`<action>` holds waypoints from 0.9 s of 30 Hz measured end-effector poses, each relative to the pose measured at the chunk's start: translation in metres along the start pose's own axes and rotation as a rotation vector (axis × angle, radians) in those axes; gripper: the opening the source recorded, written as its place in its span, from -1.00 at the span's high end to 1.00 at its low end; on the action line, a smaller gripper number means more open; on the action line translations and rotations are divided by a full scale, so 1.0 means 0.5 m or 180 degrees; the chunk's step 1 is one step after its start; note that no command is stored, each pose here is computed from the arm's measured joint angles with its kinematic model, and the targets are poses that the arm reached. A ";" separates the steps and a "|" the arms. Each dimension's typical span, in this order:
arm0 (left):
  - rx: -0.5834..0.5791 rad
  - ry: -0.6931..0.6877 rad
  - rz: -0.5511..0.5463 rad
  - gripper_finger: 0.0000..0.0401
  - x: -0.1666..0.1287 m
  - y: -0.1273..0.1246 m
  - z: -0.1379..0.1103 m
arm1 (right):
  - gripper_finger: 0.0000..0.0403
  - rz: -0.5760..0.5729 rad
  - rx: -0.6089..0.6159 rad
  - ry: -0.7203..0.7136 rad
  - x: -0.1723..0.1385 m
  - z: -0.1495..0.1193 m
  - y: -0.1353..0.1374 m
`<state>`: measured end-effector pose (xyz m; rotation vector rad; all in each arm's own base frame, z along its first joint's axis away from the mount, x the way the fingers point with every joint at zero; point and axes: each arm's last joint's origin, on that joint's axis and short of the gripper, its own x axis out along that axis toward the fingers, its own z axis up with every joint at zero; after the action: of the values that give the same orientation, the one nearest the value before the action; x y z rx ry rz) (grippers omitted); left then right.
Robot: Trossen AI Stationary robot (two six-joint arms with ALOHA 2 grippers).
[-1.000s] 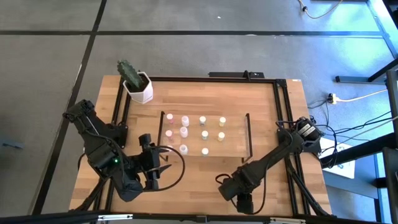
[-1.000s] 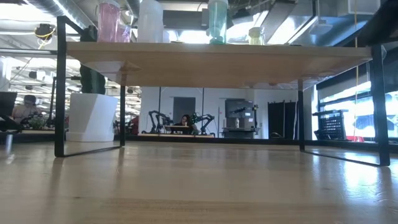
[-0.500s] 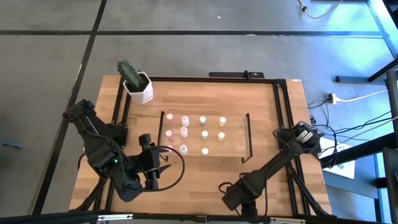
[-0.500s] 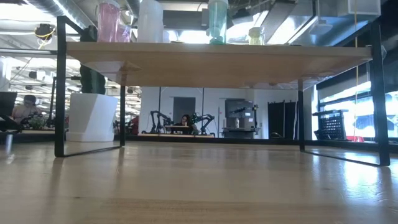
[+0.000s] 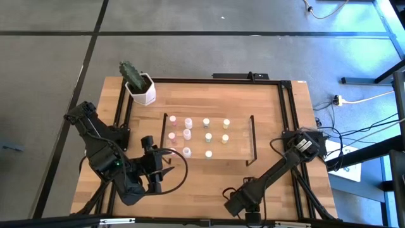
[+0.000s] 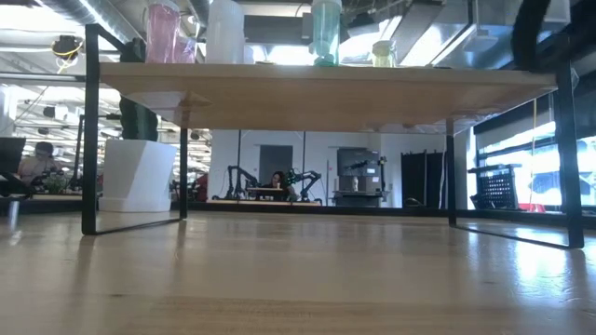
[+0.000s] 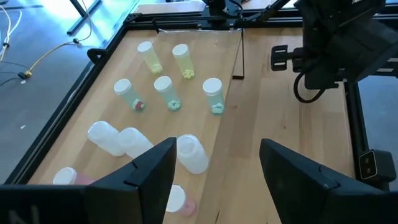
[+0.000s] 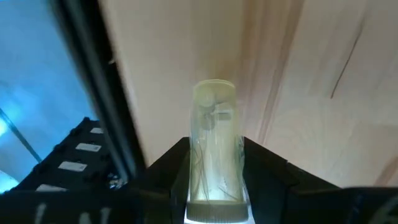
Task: Pick and place medicine bottles onto shelf by color
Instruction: Put the yellow pill bottle on the shelf aligned with the other yellow pill bottles
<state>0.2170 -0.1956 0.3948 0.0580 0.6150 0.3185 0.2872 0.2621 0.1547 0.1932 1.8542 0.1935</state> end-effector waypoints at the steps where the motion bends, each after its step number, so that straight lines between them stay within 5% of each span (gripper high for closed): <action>1: 0.0000 0.0000 0.0000 -0.12 0.000 0.000 0.000 | 0.35 -0.0006 0.0013 0.0014 0.003 0.002 -0.002; 18: 0.0006 -0.0005 0.0002 -0.12 0.000 0.000 0.000 | 0.35 -0.0032 0.0431 0.0128 -0.004 0.020 -0.026; 27: 0.0006 -0.0005 0.0002 -0.12 0.000 0.000 0.000 | 0.35 0.0136 0.0171 -0.0176 -0.017 0.055 -0.041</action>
<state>0.2170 -0.1955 0.3950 0.0602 0.6138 0.3184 0.3153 0.2409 0.1501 0.2729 1.8026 0.1662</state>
